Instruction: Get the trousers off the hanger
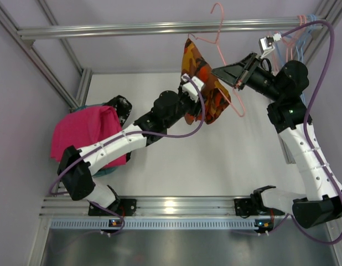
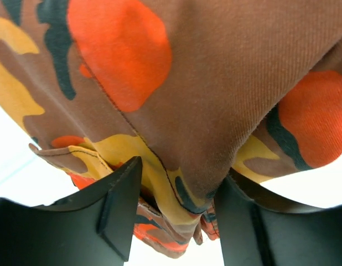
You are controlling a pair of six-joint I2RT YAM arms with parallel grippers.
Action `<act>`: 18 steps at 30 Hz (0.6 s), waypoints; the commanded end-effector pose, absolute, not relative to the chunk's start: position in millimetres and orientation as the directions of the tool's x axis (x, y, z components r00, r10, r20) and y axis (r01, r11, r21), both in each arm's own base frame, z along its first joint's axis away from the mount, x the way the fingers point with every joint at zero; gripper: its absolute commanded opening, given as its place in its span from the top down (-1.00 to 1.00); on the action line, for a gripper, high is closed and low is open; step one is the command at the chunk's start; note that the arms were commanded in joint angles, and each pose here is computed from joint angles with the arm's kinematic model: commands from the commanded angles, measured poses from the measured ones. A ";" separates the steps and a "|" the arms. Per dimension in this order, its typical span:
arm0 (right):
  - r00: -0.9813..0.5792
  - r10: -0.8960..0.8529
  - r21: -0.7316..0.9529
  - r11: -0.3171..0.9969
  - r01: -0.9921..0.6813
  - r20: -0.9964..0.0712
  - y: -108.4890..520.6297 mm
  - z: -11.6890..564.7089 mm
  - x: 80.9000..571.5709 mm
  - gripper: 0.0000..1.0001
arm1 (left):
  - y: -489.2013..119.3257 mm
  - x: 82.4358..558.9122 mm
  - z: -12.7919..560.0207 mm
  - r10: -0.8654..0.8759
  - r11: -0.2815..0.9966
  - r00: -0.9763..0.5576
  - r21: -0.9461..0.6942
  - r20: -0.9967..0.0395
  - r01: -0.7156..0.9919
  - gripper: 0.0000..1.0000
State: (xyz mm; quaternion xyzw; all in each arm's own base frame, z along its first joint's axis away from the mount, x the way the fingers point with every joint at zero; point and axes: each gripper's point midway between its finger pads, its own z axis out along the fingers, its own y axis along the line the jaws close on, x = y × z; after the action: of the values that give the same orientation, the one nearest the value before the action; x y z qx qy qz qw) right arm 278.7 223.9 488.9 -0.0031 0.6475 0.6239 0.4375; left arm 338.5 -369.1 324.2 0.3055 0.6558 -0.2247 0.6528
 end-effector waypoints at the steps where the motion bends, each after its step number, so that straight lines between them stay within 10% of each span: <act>1: -0.362 0.599 0.566 0.190 -0.802 -0.714 209.3 570.8 229.6 1.00 | -355.8 350.2 366.0 0.037 0.779 0.139 0.116 -0.990 0.616 -0.12; 18: -0.415 0.582 0.602 0.167 -0.781 -0.700 213.9 554.5 231.9 1.00 | -369.8 351.6 377.0 -0.006 0.746 0.147 0.093 -0.989 0.659 -0.41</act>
State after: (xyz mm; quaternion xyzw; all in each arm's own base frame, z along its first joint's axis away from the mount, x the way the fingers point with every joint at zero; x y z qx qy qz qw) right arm 275.3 222.6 483.6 -0.0049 0.6487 0.6212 0.4396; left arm 345.9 -366.1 333.8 0.2973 0.6455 -0.2136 0.6704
